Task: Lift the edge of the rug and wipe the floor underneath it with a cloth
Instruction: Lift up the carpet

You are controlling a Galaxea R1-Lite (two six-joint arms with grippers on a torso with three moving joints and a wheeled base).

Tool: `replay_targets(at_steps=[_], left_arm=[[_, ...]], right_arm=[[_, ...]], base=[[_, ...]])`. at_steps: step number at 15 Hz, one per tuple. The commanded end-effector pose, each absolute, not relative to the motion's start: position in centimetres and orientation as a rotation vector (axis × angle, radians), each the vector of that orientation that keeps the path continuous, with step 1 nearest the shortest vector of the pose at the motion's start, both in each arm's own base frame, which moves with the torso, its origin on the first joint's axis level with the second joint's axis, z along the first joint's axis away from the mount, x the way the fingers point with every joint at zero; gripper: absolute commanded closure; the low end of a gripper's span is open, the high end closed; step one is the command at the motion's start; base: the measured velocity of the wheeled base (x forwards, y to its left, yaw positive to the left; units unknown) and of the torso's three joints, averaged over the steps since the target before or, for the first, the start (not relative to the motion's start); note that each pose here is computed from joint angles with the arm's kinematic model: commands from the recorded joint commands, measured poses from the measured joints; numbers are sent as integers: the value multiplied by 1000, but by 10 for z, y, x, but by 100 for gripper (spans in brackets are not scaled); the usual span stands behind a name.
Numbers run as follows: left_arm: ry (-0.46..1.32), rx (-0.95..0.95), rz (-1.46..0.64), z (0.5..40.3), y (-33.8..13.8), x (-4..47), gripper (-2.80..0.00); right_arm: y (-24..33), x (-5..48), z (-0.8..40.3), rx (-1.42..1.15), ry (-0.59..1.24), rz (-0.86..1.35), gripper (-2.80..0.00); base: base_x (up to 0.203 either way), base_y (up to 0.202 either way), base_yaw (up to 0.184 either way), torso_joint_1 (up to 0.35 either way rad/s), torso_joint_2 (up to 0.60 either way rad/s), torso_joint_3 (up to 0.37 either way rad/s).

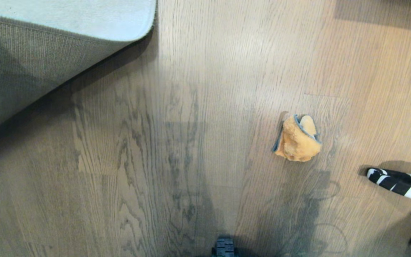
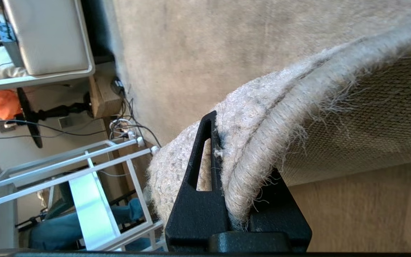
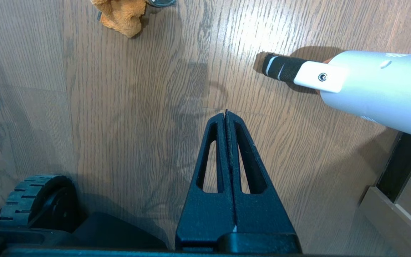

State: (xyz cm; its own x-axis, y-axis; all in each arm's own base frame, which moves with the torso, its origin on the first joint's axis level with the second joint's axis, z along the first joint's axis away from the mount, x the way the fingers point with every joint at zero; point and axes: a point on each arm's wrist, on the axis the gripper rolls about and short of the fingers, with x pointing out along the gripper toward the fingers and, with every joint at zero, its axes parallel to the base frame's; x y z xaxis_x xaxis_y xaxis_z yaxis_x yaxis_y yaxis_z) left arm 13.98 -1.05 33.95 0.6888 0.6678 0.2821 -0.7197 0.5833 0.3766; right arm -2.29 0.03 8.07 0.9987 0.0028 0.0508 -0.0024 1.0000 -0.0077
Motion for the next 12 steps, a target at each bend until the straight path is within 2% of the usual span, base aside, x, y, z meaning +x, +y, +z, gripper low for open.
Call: replay_targets(at_steps=[1, 12], left_arm=[[-111, 497, 811, 340, -11, 138, 0], [-59, 527, 785, 320, -13, 139, 0]], right_arm=[[0, -23, 81, -8, -52, 3, 0], [0, -23, 81, -8, -53, 3, 0]], base=[[0, 0, 0, 0, 0, 0], [0, 0, 0, 0, 0, 0]])
